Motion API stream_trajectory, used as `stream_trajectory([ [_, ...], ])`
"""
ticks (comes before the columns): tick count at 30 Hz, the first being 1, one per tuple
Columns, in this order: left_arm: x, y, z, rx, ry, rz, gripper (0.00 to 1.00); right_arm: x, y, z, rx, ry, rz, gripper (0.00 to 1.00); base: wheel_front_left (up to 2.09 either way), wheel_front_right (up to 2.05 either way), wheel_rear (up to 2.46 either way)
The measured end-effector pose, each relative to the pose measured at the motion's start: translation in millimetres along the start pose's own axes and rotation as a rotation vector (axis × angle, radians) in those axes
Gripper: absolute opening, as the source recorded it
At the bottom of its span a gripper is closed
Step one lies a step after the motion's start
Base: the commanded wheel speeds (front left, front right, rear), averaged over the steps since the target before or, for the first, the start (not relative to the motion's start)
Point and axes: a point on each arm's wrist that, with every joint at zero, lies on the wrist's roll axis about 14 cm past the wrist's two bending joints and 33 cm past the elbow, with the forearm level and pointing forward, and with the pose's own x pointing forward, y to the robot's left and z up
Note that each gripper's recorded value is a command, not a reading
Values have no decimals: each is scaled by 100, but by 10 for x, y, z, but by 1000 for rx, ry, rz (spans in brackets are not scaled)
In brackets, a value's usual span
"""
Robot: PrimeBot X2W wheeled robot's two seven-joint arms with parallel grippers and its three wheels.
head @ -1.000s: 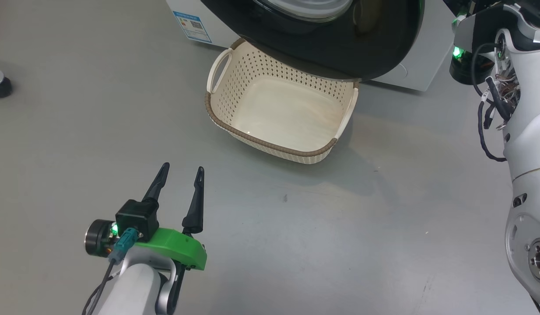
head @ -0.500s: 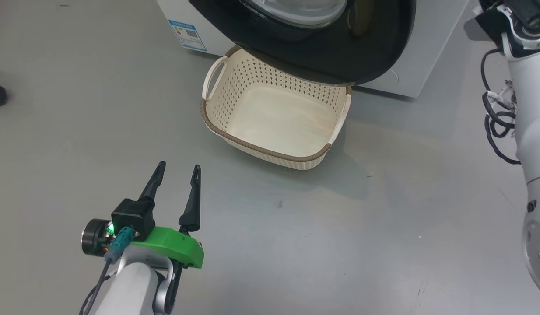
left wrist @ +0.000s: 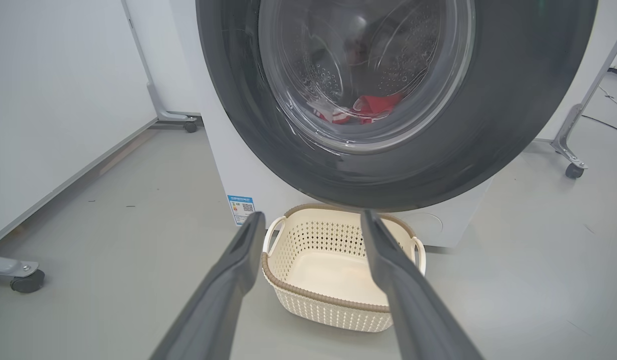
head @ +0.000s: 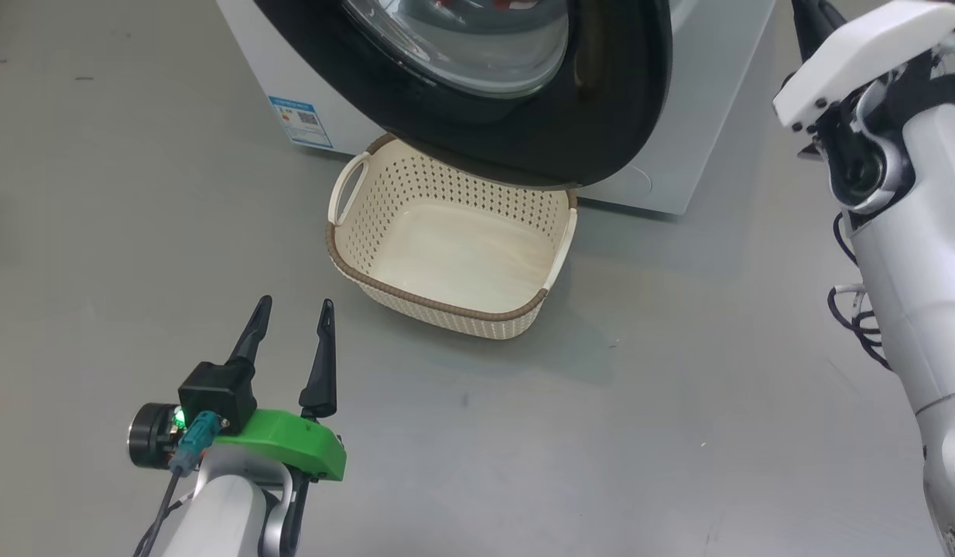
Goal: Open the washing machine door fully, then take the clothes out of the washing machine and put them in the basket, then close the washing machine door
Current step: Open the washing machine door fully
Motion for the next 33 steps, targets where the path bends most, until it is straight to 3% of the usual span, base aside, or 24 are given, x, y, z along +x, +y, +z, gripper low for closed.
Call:
stream_trajectory([
  [7, -12, -119, 68, -14, -23, -34, 100, -348, -49, 42, -230, -85, -15, 0, 0, 0, 0],
  [18, -20, -232, 140, -11, -49, -67, 100, -923, -212, -84, -366, -186, -85, 0, 0, 0, 0],
  [33, -89, -279, 172, -3, -64, -81, 100, -1535, -512, -362, -289, -225, -303, 0, 0, 0, 0],
])
